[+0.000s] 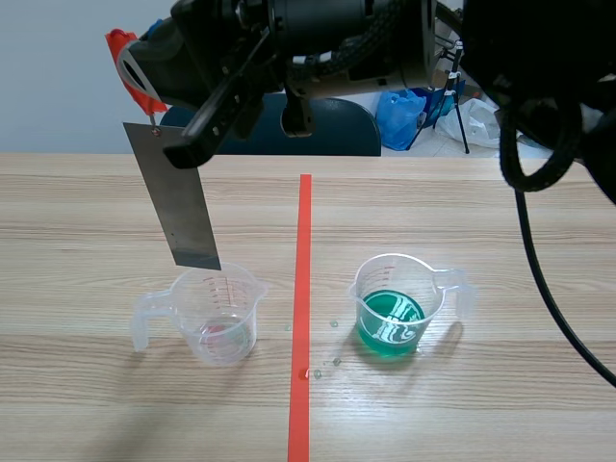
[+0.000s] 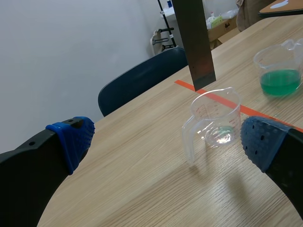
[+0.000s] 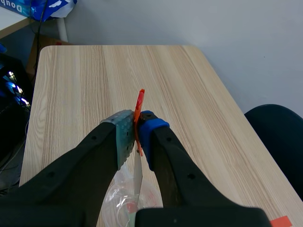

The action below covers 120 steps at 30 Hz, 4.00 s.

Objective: Do the redox reaction experiment

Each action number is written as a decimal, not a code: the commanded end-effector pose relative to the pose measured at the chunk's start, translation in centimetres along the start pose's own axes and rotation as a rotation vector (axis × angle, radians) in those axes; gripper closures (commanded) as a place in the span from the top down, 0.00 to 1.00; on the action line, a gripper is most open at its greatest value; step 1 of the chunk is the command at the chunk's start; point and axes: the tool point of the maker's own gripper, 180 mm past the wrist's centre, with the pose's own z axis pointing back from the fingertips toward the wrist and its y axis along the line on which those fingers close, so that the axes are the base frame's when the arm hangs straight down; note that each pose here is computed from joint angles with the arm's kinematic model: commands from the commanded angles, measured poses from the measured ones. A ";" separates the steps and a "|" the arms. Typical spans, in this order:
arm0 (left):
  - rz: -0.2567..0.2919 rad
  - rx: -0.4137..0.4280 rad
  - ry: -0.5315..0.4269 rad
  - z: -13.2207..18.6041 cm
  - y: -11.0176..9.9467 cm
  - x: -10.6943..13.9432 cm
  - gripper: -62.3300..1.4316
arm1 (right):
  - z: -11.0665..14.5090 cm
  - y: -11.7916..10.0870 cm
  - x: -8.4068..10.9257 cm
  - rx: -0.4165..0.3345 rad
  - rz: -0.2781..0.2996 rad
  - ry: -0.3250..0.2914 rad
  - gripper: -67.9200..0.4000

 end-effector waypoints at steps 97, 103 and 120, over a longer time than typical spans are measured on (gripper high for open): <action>-0.013 0.008 -0.028 -0.3 0.4 0.7 1.00 | 13.3 -6.2 -4.3 -0.276 0.043 0.115 0.02; -0.013 0.008 -0.028 -0.3 0.4 0.7 1.00 | 14.6 -5.4 -5.2 -0.265 0.017 0.123 0.02; -0.013 0.008 -0.029 -0.3 0.4 0.7 1.00 | 15.9 -5.1 -5.6 -0.269 0.013 0.130 0.02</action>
